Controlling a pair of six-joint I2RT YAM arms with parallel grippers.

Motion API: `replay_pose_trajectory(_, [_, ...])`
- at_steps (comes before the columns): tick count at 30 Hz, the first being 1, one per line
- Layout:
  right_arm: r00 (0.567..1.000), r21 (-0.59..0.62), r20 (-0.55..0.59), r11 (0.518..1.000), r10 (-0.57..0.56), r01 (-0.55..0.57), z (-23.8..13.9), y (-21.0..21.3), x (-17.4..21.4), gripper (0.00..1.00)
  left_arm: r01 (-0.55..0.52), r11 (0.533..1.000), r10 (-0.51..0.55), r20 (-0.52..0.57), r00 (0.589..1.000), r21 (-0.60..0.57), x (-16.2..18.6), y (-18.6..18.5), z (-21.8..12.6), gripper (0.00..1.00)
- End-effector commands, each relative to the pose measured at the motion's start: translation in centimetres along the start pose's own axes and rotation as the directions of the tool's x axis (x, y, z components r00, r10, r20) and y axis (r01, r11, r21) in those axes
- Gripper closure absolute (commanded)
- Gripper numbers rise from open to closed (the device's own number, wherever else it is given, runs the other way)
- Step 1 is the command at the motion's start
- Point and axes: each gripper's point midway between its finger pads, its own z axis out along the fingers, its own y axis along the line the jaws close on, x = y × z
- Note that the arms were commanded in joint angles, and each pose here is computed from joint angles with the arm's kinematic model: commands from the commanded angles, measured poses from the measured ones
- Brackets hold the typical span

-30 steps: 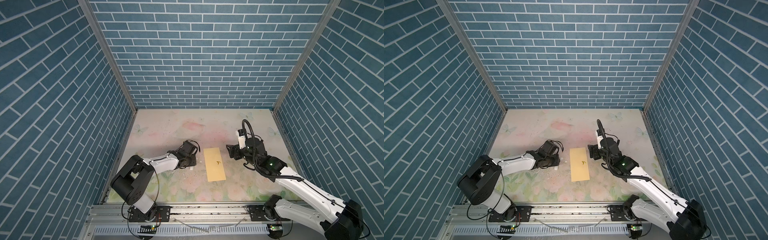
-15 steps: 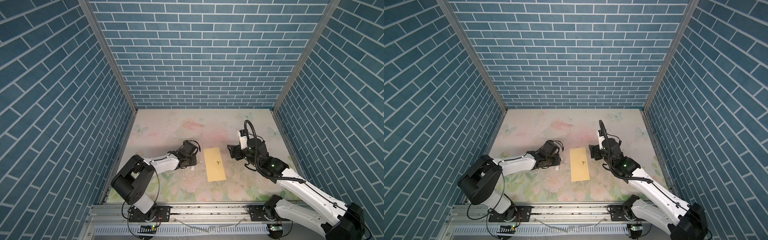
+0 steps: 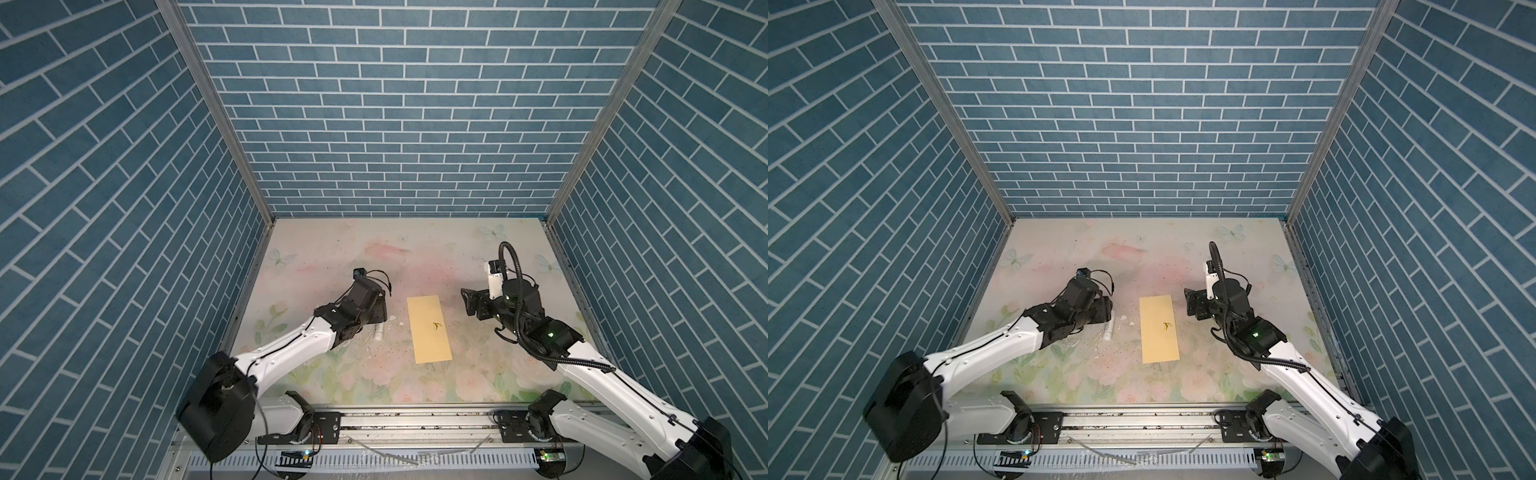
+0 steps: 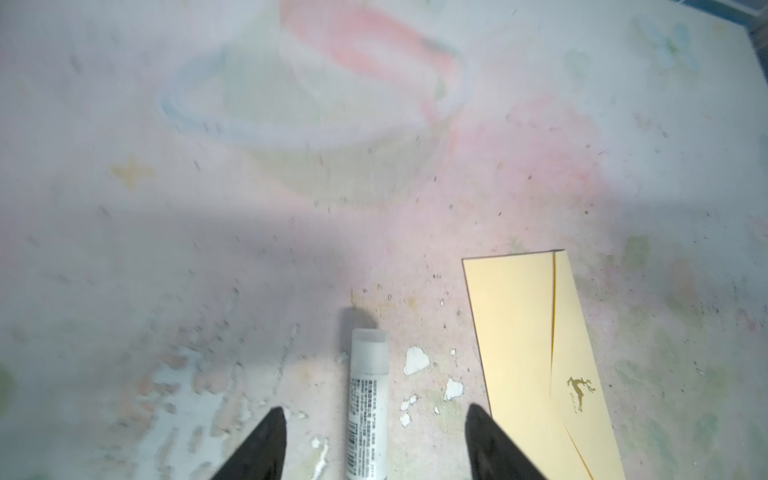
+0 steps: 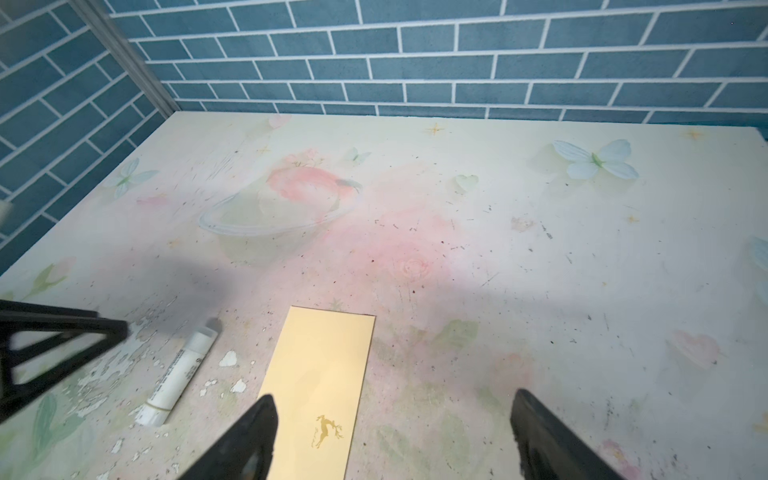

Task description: Place the letter into the envelope and seal it

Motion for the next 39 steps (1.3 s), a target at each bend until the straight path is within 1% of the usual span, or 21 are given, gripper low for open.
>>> replay_pose_trajectory(1, [0.998,0.062,0.060,0.998,-0.018,0.014,-0.4,-1.9,-0.7,0.10,-0.091,0.987,0.111,0.163,0.980,-0.129,-3.7,2.4,-3.7,0.18])
replay_pose_trajectory(3, [0.997,0.119,0.077,0.993,-0.026,0.017,-0.4,-3.7,-0.7,0.07,-0.117,0.974,0.164,0.250,0.954,-0.194,-5.0,3.9,-5.3,0.09])
replay_pose_trajectory(4, [0.996,0.150,0.083,0.989,-0.022,0.009,-0.4,-4.8,-0.5,0.07,-0.118,0.967,0.184,0.298,0.937,-0.225,-5.6,4.8,-5.8,0.06])
replay_pose_trajectory(5, [0.996,0.171,0.093,0.985,-0.011,-0.006,-0.4,-5.7,-0.4,0.06,-0.118,0.963,0.194,0.322,0.927,-0.243,-5.6,5.7,-5.8,0.05])
replay_pose_trajectory(6, [0.995,0.185,0.095,0.982,0.003,-0.021,-0.2,-6.5,-0.1,0.06,-0.097,0.964,0.181,0.347,0.920,-0.247,-5.8,6.7,-5.8,0.05])
replay_pose_trajectory(8, [0.995,0.208,0.094,0.977,0.036,-0.055,-0.1,-7.9,0.4,0.06,-0.056,0.973,0.137,0.367,0.920,-0.223,-5.6,7.8,-5.4,0.04])
replay_pose_trajectory(12, [0.994,0.206,0.080,0.975,0.071,-0.086,0.1,-9.1,1.2,0.05,-0.020,0.987,0.070,0.317,0.946,-0.159,-4.3,8.6,-3.6,0.00])
replay_pose_trajectory(16, [0.994,0.223,0.074,0.970,0.084,-0.099,0.4,-10.1,2.0,0.03,0.001,0.992,0.032,0.258,0.966,-0.125,-2.5,8.8,-1.6,0.00])
replay_pose_trajectory(18, [0.994,0.256,0.073,0.962,0.084,-0.100,0.6,-11.1,2.7,0.02,0.016,0.992,0.017,0.252,0.968,-0.127,-1.9,9.4,-0.9,0.01])
replay_pose_trajectory(20, [0.994,0.317,0.081,0.943,0.076,-0.098,0.5,-12.6,3.2,0.01,0.009,0.987,0.036,0.273,0.961,-0.163,-2.1,10.2,-0.8,0.00])
replay_pose_trajectory(22, [0.992,0.396,0.101,0.912,0.070,-0.105,0.3,-14.7,3.7,0.01,-0.008,0.974,0.078,0.301,0.950,-0.224,-2.8,11.3,-1.1,0.00])
replay_pose_trajectory(23, [0.989,0.429,0.117,0.894,0.086,-0.128,0.1,-15.8,3.8,0.01,-0.015,0.967,0.099,0.322,0.942,-0.256,-3.4,11.7,-1.4,0.00])
replay_pose_trajectory(26, [0.987,0.471,0.142,0.872,0.077,-0.135,0.0,-17.9,3.4,0.02,-0.013,0.944,0.148,0.388,0.910,-0.329,-5.2,12.9,-2.3,0.00])
replay_pose_trajectory(29, [0.990,0.548,0.136,0.831,0.024,-0.096,0.4,-20.1,3.8,0.01,0.036,0.936,0.137,0.458,0.878,-0.349,-6.7,13.8,-3.0,0.00])
replay_pose_trajectory(30, [0.992,0.570,0.126,0.816,0.026,-0.093,0.7,-21.0,4.3,0.02,0.040,0.930,0.149,0.475,0.867,-0.365,-7.3,14.1,-3.4,0.00])
replay_pose_trajectory(32, [0.993,0.589,0.109,0.802,0.046,-0.102,1.5,-22.3,5.4,0.02,0.026,0.910,0.202,0.498,0.843,-0.413,-8.0,14.5,-4.1,0.00])
replay_pose_trajectory(34, [0.992,0.581,0.116,0.807,0.046,-0.105,2.6,-23.0,5.9,0.02,0.040,0.877,0.244,0.515,0.822,-0.479,-8.4,15.6,-4.8,0.00])
replay_pose_trajectory(36, [0.993,0.562,0.117,0.822,0.027,-0.089,3.5,-23.1,5.4,0.02,0.012,0.857,0.304,0.522,0.797,-0.516,-8.9,16.0,-5.2,0.00])
replay_pose_trajectory(37, [0.991,0.552,0.136,0.829,0.010,-0.084,3.8,-23.0,5.0,0.02,0.005,0.843,0.328,0.522,0.787,-0.538,-8.9,16.3,-5.3,0.00])
replay_pose_trajectory(38, [0.989,0.548,0.151,0.833,-0.007,-0.078,4.0,-23.1,4.6,0.02,-0.003,0.829,0.351,0.516,0.782,-0.559,-8.9,16.7,-5.2,0.00])
replay_pose_trajectory(39, [0.986,0.548,0.167,0.833,-0.018,-0.078,4.2,-23.3,4.3,0.02,-0.006,0.828,0.354,0.514,0.781,-0.560,-8.8,17.3,-4.7,0.00])
